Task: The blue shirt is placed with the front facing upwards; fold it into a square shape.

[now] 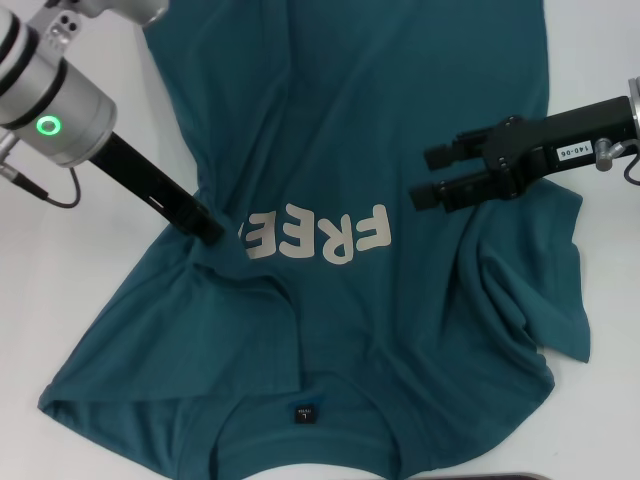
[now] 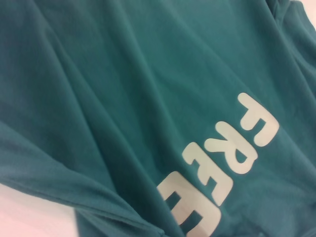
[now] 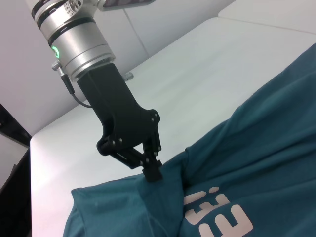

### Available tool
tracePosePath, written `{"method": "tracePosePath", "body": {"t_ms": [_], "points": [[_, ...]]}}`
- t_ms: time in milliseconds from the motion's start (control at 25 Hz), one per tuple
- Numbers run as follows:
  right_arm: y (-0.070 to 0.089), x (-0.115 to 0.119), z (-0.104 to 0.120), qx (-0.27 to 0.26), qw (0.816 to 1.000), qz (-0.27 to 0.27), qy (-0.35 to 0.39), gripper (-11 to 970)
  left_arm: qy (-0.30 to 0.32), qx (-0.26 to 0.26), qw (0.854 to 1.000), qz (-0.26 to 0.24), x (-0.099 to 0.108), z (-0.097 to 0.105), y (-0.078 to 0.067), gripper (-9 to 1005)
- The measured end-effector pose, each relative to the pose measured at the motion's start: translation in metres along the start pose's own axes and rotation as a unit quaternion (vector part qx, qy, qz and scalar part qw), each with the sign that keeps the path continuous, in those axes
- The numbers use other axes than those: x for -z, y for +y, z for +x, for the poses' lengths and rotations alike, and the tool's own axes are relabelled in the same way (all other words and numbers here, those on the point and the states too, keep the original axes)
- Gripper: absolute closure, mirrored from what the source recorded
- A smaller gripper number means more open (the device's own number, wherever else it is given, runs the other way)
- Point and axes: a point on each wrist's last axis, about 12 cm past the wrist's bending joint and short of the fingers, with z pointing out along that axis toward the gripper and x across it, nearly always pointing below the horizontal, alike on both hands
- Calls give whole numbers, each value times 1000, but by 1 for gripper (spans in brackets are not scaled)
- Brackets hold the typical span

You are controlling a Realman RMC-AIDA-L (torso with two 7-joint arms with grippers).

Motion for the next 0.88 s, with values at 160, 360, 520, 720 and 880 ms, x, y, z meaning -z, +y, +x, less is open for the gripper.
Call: {"method": "tracePosePath", "body": {"t_ms": [160,360,520,720,880], "points": [[0,0,1,0,1000,1,-1,109,2,0,1000,4,-2,-6,-4,994],[0,0,1,1,1000,0,-1,109,-9,-2,1000,7,0,-12,-7,932],[0,0,1,1,1000,0,-1,109,-15,-1,1000,8,0,-13,-8,854],[0,-1,1,1,1000,-1,-2,110,-21,-2,1000,8,-2,-16,-9,742],[1,-1,1,1,1000,-1,-2,110,-23,-2,1000,8,-3,-17,-10,653]]}}
